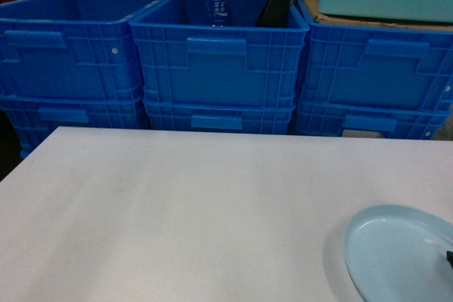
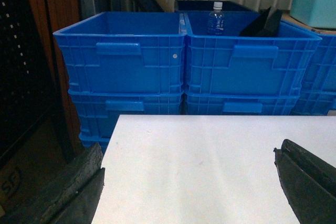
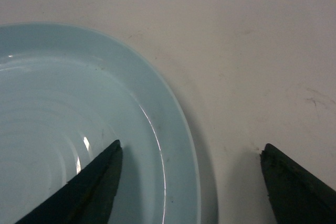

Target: Place blue tray on left shelf second layer neatly

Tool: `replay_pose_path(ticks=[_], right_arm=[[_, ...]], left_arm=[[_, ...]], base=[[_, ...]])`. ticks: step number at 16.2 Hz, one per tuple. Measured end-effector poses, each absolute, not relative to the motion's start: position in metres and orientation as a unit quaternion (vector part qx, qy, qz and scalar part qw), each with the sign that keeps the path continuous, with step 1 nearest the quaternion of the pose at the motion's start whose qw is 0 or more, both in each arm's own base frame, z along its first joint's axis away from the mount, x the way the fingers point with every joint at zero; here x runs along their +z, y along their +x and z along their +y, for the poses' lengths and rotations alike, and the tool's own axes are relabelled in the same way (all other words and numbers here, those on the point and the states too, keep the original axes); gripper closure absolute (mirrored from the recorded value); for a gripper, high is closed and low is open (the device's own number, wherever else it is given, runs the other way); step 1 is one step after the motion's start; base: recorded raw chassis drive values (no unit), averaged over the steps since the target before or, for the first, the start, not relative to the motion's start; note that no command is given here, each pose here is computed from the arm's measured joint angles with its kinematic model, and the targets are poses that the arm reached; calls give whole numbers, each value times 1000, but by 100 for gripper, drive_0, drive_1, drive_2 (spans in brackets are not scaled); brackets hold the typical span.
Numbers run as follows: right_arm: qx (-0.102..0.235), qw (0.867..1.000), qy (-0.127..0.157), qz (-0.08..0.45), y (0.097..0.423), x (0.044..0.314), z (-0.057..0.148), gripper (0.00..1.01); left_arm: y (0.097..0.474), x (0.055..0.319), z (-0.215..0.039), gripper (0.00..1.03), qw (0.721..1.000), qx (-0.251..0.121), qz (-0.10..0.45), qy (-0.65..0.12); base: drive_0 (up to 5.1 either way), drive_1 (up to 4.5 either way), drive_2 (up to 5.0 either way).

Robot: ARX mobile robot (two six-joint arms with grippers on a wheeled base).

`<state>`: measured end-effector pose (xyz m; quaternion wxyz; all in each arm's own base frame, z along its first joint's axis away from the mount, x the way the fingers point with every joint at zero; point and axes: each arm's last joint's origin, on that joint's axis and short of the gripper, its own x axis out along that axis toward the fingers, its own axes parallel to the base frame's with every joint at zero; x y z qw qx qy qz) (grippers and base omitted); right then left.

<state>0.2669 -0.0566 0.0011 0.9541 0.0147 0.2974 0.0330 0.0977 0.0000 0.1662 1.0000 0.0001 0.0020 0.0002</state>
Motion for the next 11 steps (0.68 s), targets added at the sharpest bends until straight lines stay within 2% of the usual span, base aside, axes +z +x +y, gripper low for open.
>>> replay_pose_path(ticks=[3, 7, 9, 11], right_arm=[[25, 954, 23, 299, 267, 1, -58, 53], [33, 953, 41, 299, 264, 6, -52, 96], [33, 951, 59, 301, 259, 10, -49, 99], [43, 954, 59, 291, 254, 19, -45, 99]], left_arm=[[98, 166, 0, 5, 1000, 0, 2, 0], [98, 166, 0, 5, 1000, 0, 2, 0], [98, 166, 0, 5, 1000, 0, 2, 0], [98, 166, 0, 5, 1000, 0, 2, 0]], base=[[0, 0, 0], [0, 0, 0], [0, 0, 0], [0, 0, 0]])
